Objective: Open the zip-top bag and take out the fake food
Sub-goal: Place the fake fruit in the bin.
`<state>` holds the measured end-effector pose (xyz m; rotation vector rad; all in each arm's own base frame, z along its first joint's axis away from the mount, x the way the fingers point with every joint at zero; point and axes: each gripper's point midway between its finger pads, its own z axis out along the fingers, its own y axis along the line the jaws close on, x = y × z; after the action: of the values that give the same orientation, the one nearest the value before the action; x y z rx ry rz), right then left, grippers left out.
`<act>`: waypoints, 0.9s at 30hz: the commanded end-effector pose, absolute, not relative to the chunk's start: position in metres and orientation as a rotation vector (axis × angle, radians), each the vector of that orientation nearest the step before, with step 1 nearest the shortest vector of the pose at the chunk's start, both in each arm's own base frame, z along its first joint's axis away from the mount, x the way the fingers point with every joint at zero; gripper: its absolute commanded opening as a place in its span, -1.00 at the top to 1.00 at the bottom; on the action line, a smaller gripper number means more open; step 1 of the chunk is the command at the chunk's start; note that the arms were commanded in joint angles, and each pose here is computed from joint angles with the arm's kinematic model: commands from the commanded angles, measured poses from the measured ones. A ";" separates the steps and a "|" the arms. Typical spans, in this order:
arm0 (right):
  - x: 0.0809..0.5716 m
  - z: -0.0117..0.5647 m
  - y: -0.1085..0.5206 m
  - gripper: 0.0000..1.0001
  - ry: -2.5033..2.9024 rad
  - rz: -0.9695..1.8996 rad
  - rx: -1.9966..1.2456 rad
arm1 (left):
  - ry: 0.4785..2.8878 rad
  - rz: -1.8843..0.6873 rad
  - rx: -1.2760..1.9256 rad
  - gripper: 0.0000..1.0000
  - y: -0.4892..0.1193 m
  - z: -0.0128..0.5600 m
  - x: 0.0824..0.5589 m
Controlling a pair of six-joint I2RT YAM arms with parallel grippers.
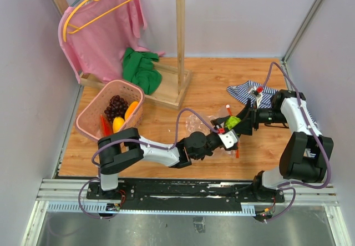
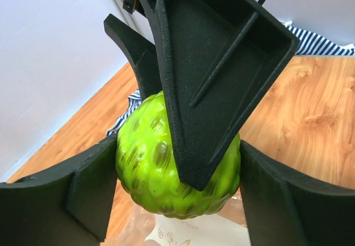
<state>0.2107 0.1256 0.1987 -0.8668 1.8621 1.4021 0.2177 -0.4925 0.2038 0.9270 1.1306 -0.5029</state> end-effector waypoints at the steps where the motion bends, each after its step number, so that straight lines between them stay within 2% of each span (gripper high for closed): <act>1: 0.210 0.205 0.131 0.28 1.846 1.424 -0.886 | 1.128 -0.461 0.873 -0.46 -0.493 0.217 0.225; 4: 0.210 0.204 0.131 0.06 1.848 1.424 -0.892 | 1.127 -0.470 0.865 -0.10 -0.492 0.220 0.224; 7: 0.210 0.204 0.132 -0.16 1.850 1.425 -0.894 | 1.128 -0.497 0.859 0.35 -0.492 0.224 0.221; 9: 0.209 0.203 0.132 -0.47 1.851 1.425 -0.894 | 1.130 -0.512 0.862 0.62 -0.492 0.226 0.219; 10: 0.209 0.204 0.132 -0.85 1.850 1.423 -0.897 | 1.135 -0.516 0.862 0.72 -0.491 0.226 0.218; 11: 0.209 0.204 0.132 -0.99 1.850 1.423 -0.899 | 1.137 -0.520 0.860 0.79 -0.491 0.227 0.218; 17: 0.209 0.205 0.132 -0.97 1.844 1.422 -0.898 | 1.178 -0.557 0.850 0.94 -0.480 0.220 0.213; 27: 0.206 0.210 0.133 -0.97 1.812 1.427 -0.920 | 1.305 -0.611 0.818 0.99 -0.441 0.207 0.200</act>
<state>0.2063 0.1294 0.1984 -0.8842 1.8615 1.4251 0.2048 -0.4569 0.1997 0.8784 1.2555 -0.5674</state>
